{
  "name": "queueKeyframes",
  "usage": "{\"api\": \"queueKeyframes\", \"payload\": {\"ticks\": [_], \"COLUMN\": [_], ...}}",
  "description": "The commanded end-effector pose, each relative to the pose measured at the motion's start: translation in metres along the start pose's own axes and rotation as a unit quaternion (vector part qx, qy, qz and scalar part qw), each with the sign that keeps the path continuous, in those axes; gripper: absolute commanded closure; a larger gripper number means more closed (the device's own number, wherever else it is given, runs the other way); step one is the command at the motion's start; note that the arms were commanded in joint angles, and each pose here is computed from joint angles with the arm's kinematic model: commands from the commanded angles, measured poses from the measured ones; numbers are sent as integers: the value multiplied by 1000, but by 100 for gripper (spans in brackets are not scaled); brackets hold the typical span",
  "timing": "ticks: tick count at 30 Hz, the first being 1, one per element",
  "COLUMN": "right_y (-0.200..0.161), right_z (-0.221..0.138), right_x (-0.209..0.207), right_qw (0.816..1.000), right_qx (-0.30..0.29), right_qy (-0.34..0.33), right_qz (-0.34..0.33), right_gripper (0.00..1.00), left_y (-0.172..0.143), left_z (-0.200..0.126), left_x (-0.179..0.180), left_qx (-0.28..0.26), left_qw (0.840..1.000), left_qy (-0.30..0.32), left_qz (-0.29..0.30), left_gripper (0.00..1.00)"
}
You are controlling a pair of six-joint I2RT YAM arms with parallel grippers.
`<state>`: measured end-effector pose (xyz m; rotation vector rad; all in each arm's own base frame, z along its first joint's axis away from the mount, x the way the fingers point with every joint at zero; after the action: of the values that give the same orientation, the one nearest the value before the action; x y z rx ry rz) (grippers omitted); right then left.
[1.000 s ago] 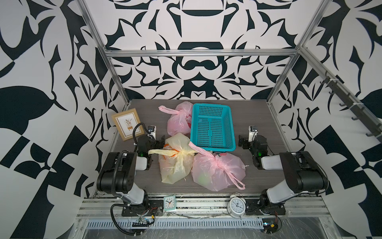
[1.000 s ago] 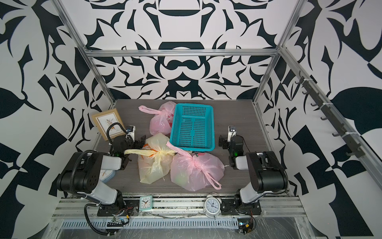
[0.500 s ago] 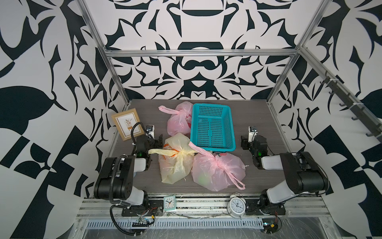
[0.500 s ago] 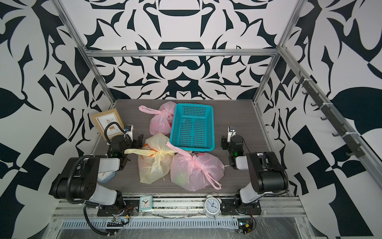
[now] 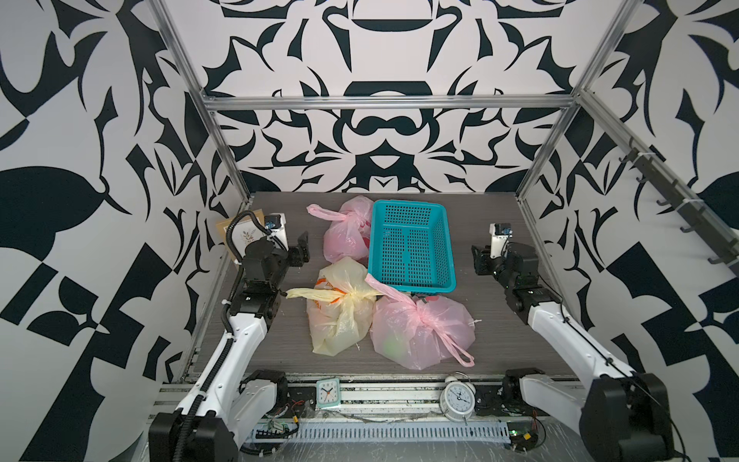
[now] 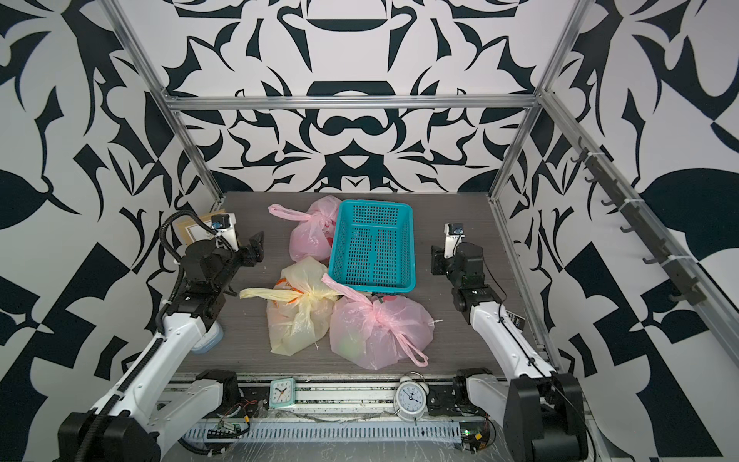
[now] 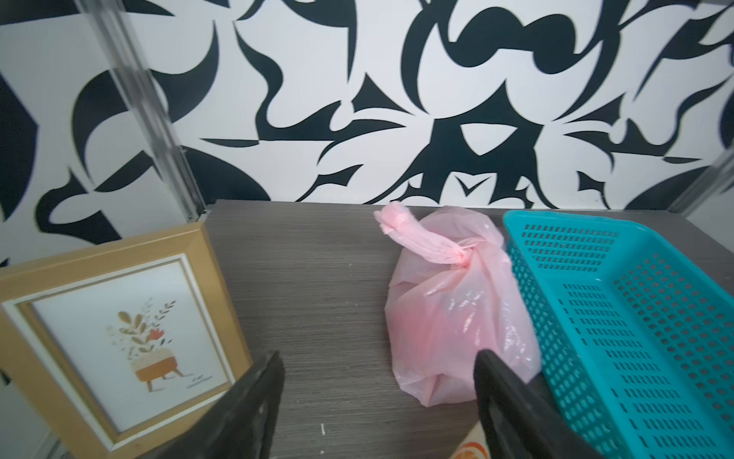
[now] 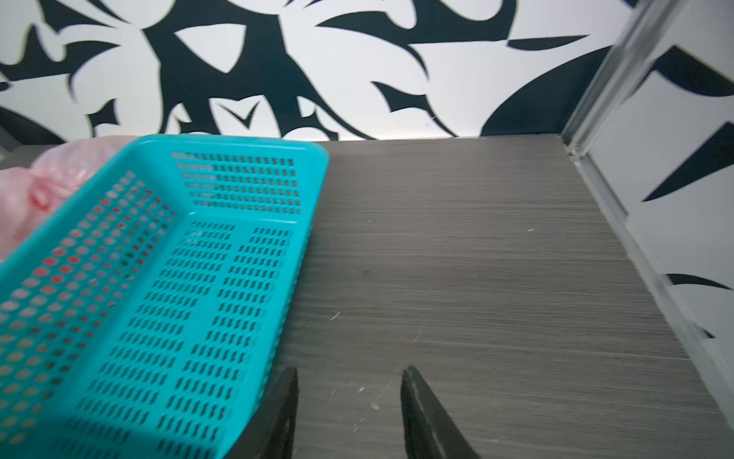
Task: Untie the knot of a plastic bag & take out the apple
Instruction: Untie the plastic bag at the center of the board.
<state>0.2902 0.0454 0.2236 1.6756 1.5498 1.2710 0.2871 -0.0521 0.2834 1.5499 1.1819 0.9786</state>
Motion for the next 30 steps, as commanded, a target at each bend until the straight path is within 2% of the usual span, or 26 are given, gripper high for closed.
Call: {"api": "queueKeyframes", "payload": {"ticks": [1,4,6,8,12,15,21,23,26,30], "right_y": [-9,-14,-20,-26,-42,-52,-73,-78,-83,-88], "right_z": [-24,-41,-52,-62,-78,-85,-79,-76,-74,-74], "right_x": [35,70,85,93,107,116,124,125,127,129], "right_qw": [995,988,981,975,960,953,939,936,935,931], "right_qx": [78,115,148,179,242,269,311,320,322,333], "right_qy": [63,98,107,108,115,105,77,71,75,85], "right_qz": [3,-39,-63,-75,-81,-98,-126,-127,-125,-121], "right_gripper": [55,56,57,59,60,58,57,57,57,56], "left_y": [-20,-19,-21,-23,-31,-41,-68,-75,-77,-75], "left_z": [-6,-11,-19,-31,-60,-76,-81,-75,-68,-60], "left_x": [-29,-56,-77,-97,-135,-168,-225,-238,-247,-259], "left_qx": [112,144,170,192,241,264,311,319,313,283], "left_qw": [992,981,972,963,936,915,876,870,872,881], "left_qy": [-66,-127,-165,-187,-252,-294,-315,-309,-303,-317], "left_qz": [-8,-25,-15,14,47,86,190,216,225,209], "left_gripper": [21,23,24,24,24,22,16,11,9,2]}}
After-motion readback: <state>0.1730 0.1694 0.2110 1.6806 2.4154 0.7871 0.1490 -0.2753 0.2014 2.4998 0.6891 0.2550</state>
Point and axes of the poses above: each gripper's point midway between its finger pads, its own z axis out along the fingers, its own x axis along the line the jaws close on, y = z × x, the point moved 7 cm from there along -z, back along the fingers, and after that the axes turned 9 degrees about z, right-handed, at the moved point
